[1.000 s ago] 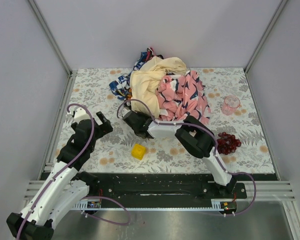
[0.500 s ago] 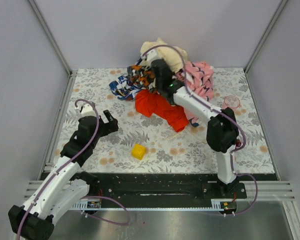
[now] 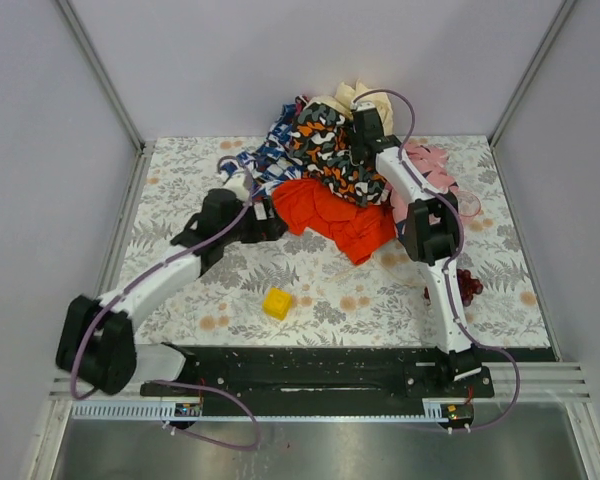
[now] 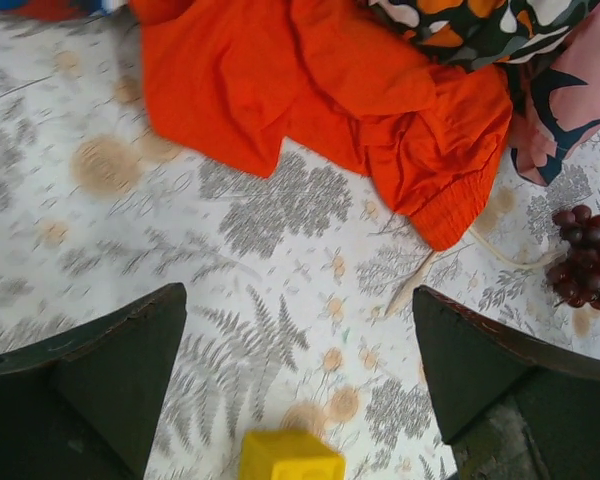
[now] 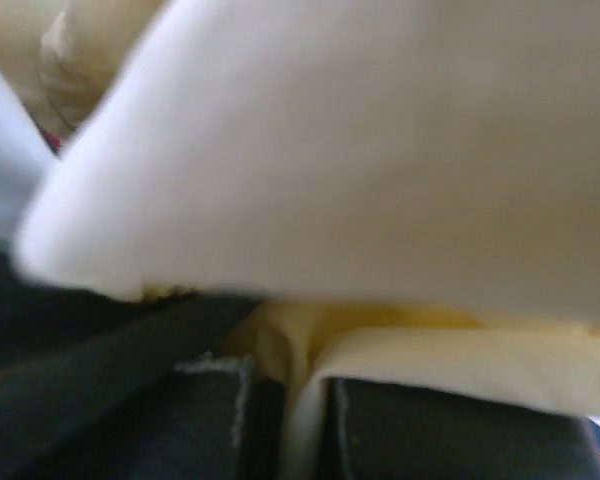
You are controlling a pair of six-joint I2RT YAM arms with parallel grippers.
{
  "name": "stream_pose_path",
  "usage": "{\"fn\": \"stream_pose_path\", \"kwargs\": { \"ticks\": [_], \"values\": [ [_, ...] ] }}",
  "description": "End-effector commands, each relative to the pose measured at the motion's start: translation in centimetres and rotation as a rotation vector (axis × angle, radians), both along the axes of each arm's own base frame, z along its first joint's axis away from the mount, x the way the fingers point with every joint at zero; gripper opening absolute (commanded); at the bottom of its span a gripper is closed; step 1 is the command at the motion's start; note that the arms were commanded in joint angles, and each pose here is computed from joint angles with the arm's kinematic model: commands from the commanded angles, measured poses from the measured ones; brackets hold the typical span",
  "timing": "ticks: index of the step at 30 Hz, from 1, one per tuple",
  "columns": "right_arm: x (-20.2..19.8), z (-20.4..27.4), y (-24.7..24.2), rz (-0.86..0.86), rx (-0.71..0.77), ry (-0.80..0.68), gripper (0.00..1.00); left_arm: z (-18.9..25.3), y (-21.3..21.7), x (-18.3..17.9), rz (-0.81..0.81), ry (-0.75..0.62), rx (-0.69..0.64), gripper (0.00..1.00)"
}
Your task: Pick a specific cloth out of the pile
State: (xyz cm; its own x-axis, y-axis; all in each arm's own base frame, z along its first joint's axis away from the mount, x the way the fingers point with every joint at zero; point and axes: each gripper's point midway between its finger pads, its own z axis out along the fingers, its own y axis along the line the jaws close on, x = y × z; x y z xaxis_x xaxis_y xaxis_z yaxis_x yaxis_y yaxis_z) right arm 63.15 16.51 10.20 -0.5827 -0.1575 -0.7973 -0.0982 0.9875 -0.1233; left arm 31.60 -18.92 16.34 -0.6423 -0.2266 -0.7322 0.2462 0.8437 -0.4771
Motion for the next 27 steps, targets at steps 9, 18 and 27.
{"fn": "stream_pose_path", "kwargs": {
  "ticks": [9, 18, 27],
  "values": [
    [-4.4, -3.8, 3.3, 0.061, 0.149, 0.232, 0.0, -5.7, -14.1, 11.0, -0.174, 0.165, -0.009, 0.99],
    [-5.1, -4.9, 3.6, 0.08, 0.171, 0.248, 0.0, -10.7, -18.8, 13.1, -0.166, 0.248, 0.01, 0.99],
    [-5.5, -4.7, 3.6, 0.088, 0.175, 0.235, 0.0, -11.2, -23.0, 12.8, -0.262, 0.32, -0.105, 0.59]
  ]
}}
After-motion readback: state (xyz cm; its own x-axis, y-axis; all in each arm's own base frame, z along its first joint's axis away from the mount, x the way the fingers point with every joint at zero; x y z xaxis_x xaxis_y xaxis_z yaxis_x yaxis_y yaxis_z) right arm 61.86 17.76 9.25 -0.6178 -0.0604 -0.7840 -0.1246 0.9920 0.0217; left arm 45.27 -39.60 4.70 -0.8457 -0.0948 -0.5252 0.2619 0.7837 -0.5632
